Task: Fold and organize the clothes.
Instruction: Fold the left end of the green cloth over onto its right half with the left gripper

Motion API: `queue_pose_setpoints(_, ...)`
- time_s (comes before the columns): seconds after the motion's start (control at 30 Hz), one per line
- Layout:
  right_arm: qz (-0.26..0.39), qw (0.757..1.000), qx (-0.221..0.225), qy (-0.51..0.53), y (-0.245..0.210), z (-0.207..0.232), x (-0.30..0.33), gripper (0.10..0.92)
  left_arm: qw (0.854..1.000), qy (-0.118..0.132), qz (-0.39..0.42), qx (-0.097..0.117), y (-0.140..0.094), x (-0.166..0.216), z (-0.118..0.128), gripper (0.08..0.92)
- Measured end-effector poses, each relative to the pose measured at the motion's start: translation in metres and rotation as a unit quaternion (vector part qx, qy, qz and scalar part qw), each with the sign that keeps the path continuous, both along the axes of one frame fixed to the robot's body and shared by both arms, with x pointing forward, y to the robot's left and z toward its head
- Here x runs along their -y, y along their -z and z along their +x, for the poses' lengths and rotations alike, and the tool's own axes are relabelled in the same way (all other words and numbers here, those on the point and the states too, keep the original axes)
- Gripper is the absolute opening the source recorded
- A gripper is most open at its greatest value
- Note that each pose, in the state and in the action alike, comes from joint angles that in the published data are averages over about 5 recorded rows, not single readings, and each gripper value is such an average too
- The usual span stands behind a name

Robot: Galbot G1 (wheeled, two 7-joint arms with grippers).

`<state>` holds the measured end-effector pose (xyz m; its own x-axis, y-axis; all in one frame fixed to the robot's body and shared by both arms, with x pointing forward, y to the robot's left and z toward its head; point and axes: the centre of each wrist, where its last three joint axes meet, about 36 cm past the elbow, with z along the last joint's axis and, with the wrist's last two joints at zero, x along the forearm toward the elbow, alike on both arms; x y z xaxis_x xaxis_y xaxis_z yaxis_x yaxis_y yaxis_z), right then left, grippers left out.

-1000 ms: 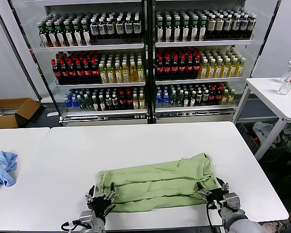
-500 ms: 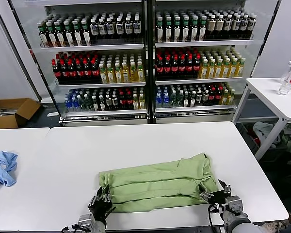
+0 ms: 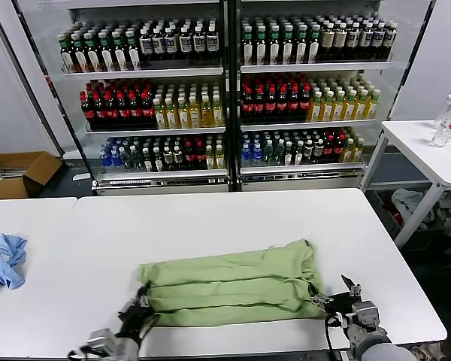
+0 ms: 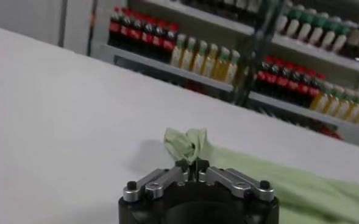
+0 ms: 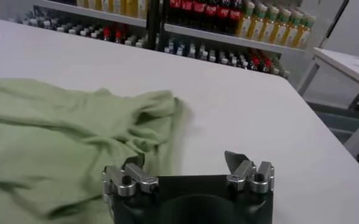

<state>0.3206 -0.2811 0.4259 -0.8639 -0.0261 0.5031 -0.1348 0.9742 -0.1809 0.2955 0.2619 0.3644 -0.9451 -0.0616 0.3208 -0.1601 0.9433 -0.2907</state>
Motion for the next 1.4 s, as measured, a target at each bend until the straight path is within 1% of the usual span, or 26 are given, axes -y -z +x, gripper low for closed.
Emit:
queue_pose_setpoints(0.13, 0.003, 1.000, -0.001, 0.000, 0.002, 0.003, 0.000, 0.823, 0.999, -0.030, 0.013, 0.015, -0.016, -0.046, 0.005, 0.127)
queue_pose_setpoints(0.23, 0.005, 1.000, -0.002, -0.001, 0.004, 0.005, -0.001, 0.823, 0.998, -0.051, 0.024, 0.031, -0.034, -0.080, 0.010, 0.127)
queue_pose_setpoints(0.3, 0.005, 1.000, -0.003, -0.002, 0.005, 0.005, -0.002, 0.823, 0.997, -0.060, 0.028, 0.043, -0.049, -0.099, 0.013, 0.127)
queue_pose_setpoints(0.4, 0.006, 1.000, -0.004, -0.001, 0.006, 0.005, -0.004, 0.823, 0.996, -0.065, 0.021, 0.059, -0.070, -0.116, 0.016, 0.127)
queue_pose_setpoints(0.5, 0.004, 1.000, -0.005, 0.000, 0.006, 0.004, -0.004, 0.823, 0.996, -0.055, -0.001, 0.074, -0.089, -0.117, 0.016, 0.127)
queue_pose_setpoints(0.6, 0.002, 1.000, -0.007, 0.002, 0.006, 0.002, -0.003, 0.823, 0.995, -0.031, -0.036, 0.089, -0.106, -0.102, 0.016, 0.127)
queue_pose_setpoints(0.7, 0.001, 1.000, -0.007, 0.004, 0.006, 0.000, -0.002, 0.823, 0.992, 0.005, -0.079, 0.101, -0.117, -0.075, 0.017, 0.127)
queue_pose_setpoints(0.77, 0.000, 1.000, -0.007, 0.005, 0.006, -0.001, -0.001, 0.823, 0.988, 0.031, -0.109, 0.105, -0.120, -0.054, 0.017, 0.127)
queue_pose_setpoints(0.87, -0.002, 1.000, -0.008, 0.007, 0.006, -0.001, 0.001, 0.823, 0.981, 0.070, -0.144, 0.107, -0.118, -0.024, 0.019, 0.127)
queue_pose_setpoints(1.07, -0.001, 1.000, -0.008, 0.010, 0.006, -0.001, 0.002, 0.823, 0.971, 0.136, -0.172, 0.096, -0.100, 0.028, 0.028, 0.127)
queue_pose_setpoints(1.27, 0.001, 1.000, -0.008, 0.012, 0.008, 0.000, 0.002, 0.823, 0.967, 0.194, -0.149, 0.074, -0.070, 0.068, 0.040, 0.130)
queue_pose_setpoints(1.33, 0.002, 1.000, -0.009, 0.013, 0.008, 0.000, 0.002, 0.823, 0.966, 0.213, -0.131, 0.066, -0.060, 0.079, 0.043, 0.153)
queue_pose_setpoints(1.4, 0.002, 1.000, -0.010, 0.014, 0.009, 0.000, 0.003, 0.823, 0.965, 0.232, -0.112, 0.060, -0.051, 0.089, 0.043, 0.201)
